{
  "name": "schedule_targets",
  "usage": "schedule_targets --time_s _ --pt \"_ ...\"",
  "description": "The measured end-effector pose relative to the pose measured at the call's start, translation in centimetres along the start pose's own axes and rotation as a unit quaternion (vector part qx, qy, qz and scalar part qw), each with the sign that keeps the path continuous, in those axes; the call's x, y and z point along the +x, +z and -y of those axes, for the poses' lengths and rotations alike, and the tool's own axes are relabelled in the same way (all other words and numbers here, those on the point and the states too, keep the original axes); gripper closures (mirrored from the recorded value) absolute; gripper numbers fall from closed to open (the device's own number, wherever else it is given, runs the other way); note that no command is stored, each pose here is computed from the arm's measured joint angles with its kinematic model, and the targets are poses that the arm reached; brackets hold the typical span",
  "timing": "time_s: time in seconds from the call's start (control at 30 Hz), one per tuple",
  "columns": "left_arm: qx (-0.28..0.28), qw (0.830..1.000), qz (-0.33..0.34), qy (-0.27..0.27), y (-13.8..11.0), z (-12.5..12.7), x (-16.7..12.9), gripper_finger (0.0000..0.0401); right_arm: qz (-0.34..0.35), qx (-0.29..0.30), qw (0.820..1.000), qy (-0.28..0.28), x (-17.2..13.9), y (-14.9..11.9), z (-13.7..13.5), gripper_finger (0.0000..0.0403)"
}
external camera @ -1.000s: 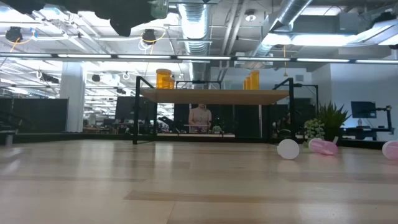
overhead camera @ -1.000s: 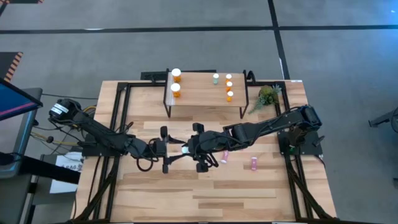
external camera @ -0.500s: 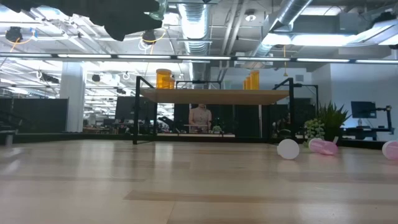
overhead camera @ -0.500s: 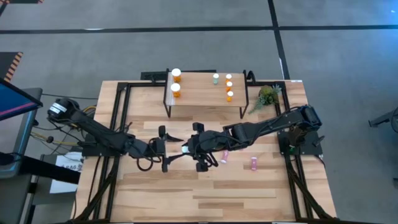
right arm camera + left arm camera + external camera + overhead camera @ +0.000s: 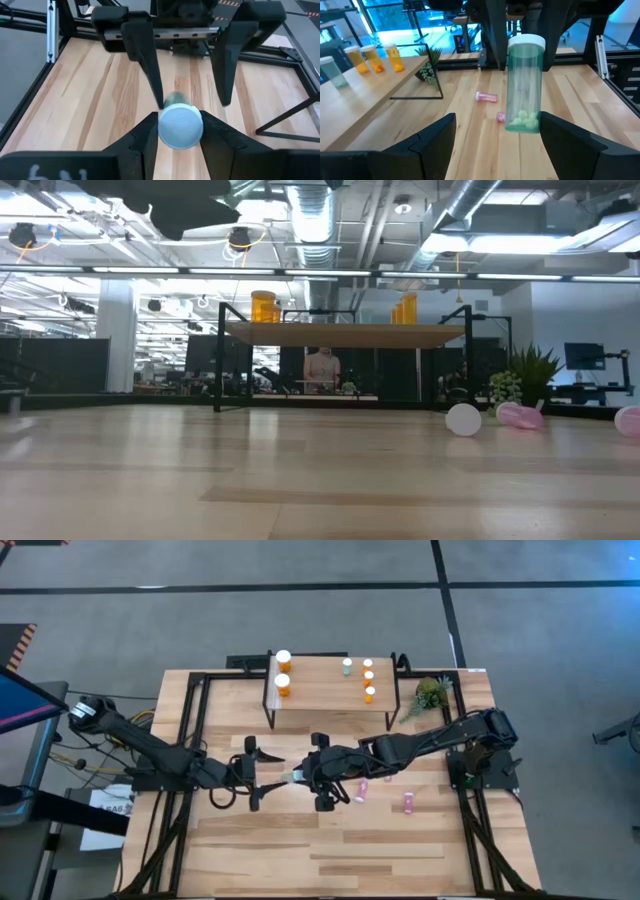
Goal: Pick and place medicine bottles onto shelf by color
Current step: Put the blue pill bottle on the shelf aligned with the blue pill bottle
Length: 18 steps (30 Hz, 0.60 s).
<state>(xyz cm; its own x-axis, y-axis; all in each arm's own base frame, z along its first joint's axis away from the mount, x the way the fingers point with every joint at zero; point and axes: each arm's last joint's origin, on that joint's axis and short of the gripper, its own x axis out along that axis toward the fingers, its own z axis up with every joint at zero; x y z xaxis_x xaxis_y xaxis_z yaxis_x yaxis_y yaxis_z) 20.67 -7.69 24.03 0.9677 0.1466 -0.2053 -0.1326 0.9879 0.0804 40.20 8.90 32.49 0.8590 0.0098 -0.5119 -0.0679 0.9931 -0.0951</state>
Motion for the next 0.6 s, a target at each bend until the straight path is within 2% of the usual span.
schedule_targets --time_s 0.6 --pt "-0.007 1.0 -0.03 -0.004 -0.4 -0.4 -0.6 0.0133 -0.007 0.014 1.0 -0.014 -2.7 0.7 2.1 0.0251"
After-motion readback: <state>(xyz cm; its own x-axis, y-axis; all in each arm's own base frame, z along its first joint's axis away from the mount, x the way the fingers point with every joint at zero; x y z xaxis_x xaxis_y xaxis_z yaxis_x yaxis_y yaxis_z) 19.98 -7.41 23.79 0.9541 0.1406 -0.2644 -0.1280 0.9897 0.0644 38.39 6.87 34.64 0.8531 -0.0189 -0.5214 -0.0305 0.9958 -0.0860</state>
